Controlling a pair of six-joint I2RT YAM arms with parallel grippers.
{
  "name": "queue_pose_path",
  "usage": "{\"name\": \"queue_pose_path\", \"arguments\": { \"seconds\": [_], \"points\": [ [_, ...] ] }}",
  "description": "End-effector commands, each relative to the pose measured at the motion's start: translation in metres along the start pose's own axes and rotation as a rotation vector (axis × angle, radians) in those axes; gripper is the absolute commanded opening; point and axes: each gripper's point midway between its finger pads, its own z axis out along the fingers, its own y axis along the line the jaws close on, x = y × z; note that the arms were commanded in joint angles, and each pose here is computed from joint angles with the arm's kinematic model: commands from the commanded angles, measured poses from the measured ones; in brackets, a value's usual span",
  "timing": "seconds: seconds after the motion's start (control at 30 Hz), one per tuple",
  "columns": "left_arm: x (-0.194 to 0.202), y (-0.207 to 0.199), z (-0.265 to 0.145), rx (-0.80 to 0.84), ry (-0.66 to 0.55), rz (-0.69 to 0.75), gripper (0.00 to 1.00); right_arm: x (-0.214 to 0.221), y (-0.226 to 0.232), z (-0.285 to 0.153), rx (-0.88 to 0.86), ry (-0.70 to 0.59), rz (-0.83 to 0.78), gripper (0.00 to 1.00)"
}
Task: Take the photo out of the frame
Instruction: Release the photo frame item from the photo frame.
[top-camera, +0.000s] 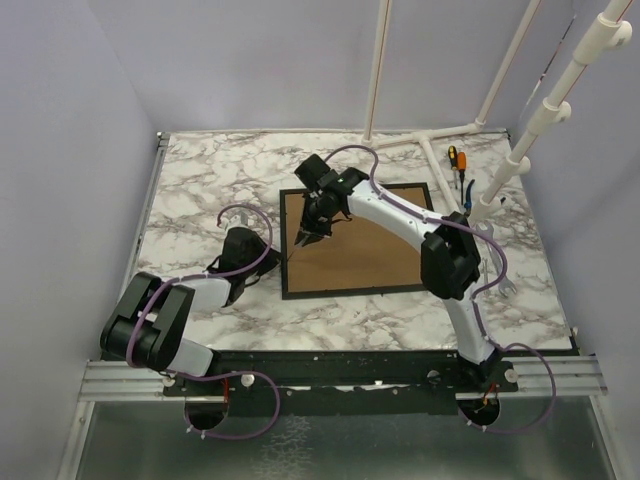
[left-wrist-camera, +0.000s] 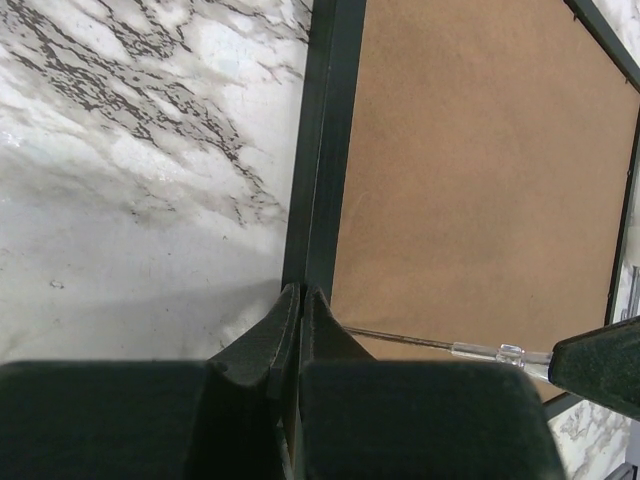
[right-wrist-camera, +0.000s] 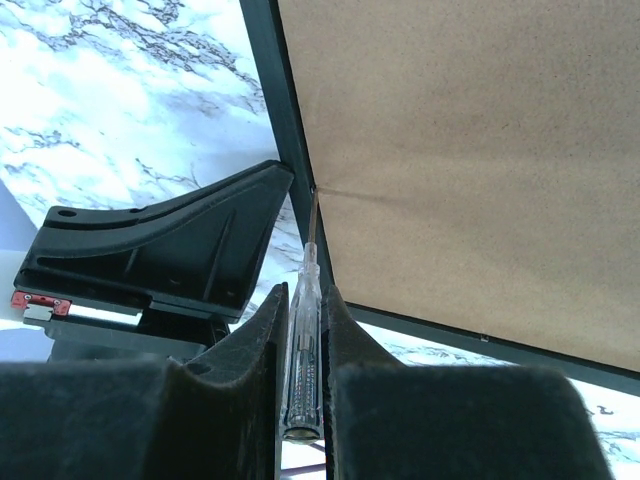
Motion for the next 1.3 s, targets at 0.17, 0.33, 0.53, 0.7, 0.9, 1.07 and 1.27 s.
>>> {"name": "queue_pose_path", "arguments": {
  "seconds": [0.17, 0.33, 0.53, 0.7, 0.9, 1.07, 1.27],
  "points": [
    [0.048, -0.042, -0.019, 0.173, 0.202, -0.017, 0.00, 0.004, 0.085, -0.012, -0.223, -0.059, -0.104, 0.01],
    [0.048, -0.044, -0.020, 0.178, 0.205, -0.017, 0.00, 0.012, 0.092, -0.009, -0.239, -0.030, -0.129, 0.01],
    [0.046, -0.040, -0.020, 0.158, 0.194, -0.011, 0.00, 0.003, 0.089, -0.022, -0.209, -0.100, -0.178, 0.01],
    [0.038, -0.034, -0.022, 0.115, 0.158, 0.002, 0.00, -0.014, 0.066, -0.042, -0.102, -0.224, -0.248, 0.01],
    [0.017, -0.026, -0.027, 0.051, 0.091, 0.021, 0.00, -0.039, 0.020, -0.071, 0.078, -0.362, -0.324, 0.01],
    [0.003, -0.020, -0.030, 0.024, 0.054, 0.026, 0.00, -0.053, -0.010, -0.085, -0.014, -0.332, -0.310, 0.01],
    [-0.016, -0.022, -0.024, 0.018, 0.015, 0.055, 0.00, -0.066, -0.025, -0.088, -0.393, -0.239, -0.254, 0.01]
  ]
}}
